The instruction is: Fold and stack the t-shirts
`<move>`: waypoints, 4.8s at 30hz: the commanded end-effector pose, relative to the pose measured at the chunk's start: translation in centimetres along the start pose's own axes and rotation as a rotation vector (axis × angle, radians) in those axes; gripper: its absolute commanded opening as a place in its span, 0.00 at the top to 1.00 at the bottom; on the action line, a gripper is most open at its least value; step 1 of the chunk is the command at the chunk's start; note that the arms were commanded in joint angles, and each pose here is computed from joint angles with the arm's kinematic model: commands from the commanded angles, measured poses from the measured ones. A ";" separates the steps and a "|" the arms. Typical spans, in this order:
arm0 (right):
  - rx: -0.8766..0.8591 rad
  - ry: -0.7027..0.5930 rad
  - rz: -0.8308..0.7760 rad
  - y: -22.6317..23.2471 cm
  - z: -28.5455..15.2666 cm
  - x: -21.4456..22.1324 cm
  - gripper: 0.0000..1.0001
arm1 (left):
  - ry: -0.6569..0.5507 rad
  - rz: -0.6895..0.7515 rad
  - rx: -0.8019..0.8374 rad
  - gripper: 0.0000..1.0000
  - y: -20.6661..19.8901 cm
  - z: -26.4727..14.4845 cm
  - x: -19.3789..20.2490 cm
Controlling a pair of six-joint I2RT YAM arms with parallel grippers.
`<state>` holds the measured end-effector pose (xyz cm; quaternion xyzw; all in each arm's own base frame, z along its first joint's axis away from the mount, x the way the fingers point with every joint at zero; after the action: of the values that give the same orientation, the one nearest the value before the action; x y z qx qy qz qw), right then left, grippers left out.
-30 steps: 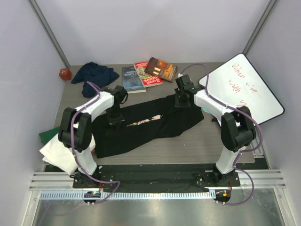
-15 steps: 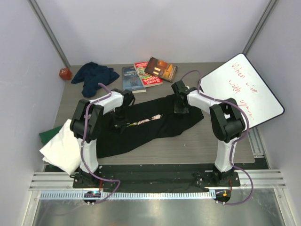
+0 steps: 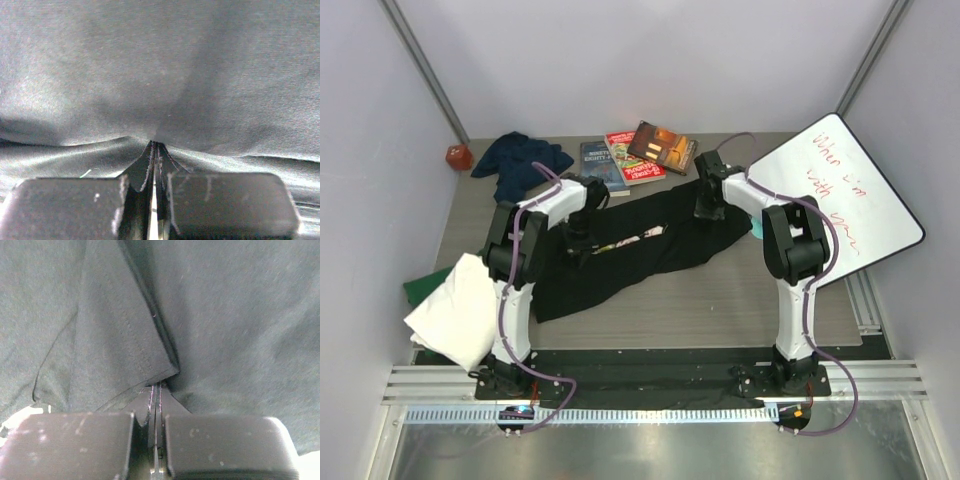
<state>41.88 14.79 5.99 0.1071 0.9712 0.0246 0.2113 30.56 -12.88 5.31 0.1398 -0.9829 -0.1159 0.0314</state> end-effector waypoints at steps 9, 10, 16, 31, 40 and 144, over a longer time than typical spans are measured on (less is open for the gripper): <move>-0.076 -0.117 -0.015 1.3 0.3 -6.9 0.83 | -0.100 -0.064 0.000 1.00 0.7 0.5 -4.5; -0.090 -0.129 -0.018 1.5 -0.2 -7.1 0.81 | -0.114 -0.069 0.016 1.00 0.7 0.4 -4.6; -0.144 -0.298 -0.007 1.1 -7.6 -9.1 0.74 | -0.201 -0.113 0.052 0.91 2.9 -2.8 -4.8; 0.028 -0.253 0.017 -5.4 -9.3 -2.0 0.62 | -0.301 0.050 0.304 1.00 -0.5 -10.7 -2.8; 0.068 -0.141 0.002 -5.7 -4.7 0.1 0.91 | -0.247 0.215 0.244 1.00 -6.5 -6.7 0.0; 0.107 -0.078 0.146 -7.1 2.7 -9.4 0.99 | -0.044 0.506 0.075 1.00 -10.0 0.9 11.4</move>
<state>49.17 8.18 6.73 0.1885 0.9531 0.0238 0.2357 22.28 -20.16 4.84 -0.1151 -0.9816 -0.1442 0.0488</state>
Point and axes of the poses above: each gripper's point midway between its finger pads, its own z axis out along the fingers, its own y axis along the line the jaws close on, x = y × z, the point moved 4 cm from there along -z, back along the fingers, and after that the axes turned 1 degree about z, right-handed, at the moved point
